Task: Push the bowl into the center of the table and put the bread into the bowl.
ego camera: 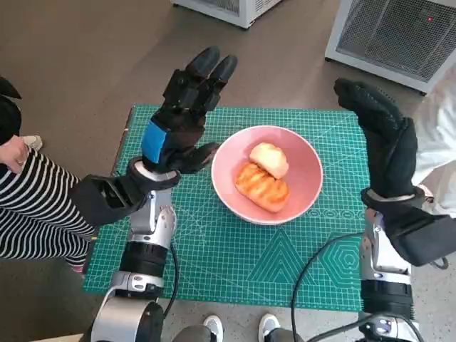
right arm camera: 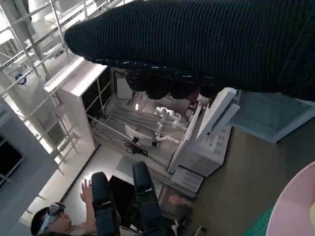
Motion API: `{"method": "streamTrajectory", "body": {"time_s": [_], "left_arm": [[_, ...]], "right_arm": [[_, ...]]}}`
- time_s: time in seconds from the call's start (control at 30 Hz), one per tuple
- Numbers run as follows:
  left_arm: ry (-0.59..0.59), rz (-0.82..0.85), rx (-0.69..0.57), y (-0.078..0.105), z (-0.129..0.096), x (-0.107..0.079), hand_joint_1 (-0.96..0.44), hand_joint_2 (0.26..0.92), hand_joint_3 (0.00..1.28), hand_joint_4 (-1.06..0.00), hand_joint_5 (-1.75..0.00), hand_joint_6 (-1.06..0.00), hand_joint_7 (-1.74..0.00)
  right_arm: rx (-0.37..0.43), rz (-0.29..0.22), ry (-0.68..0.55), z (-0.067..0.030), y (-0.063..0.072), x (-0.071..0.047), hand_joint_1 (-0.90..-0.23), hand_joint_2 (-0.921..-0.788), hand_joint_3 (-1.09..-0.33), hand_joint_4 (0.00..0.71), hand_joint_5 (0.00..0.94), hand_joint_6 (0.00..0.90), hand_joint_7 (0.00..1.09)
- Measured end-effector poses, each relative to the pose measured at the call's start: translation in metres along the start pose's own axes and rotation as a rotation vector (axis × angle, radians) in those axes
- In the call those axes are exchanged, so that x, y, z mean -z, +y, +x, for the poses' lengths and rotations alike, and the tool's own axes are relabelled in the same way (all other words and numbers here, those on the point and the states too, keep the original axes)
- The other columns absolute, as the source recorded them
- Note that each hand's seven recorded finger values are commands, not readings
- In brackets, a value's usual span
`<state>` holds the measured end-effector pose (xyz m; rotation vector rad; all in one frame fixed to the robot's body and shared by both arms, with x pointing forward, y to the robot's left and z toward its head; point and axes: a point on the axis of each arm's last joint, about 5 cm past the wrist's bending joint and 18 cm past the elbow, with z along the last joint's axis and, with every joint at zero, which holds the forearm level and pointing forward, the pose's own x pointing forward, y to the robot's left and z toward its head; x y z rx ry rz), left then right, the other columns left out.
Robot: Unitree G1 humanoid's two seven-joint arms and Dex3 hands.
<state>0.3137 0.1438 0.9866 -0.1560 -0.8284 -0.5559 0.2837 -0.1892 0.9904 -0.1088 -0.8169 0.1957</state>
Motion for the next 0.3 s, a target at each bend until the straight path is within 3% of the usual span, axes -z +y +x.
{"method": "streamTrajectory", "body": {"time_s": [0.3], "left_arm": [[0.0, 0.0, 0.012, 0.0002, -0.0001, -0.0001, -0.69, 0.858, 0.29, 0.0, -0.26, 0.0, -0.41]], "right_arm": [[0.0, 0.0, 0.0, -0.0004, 0.0, -0.0001, -0.684, -0.921, -0.688, 0.162, 0.003, 0.048, 0.48]]}}
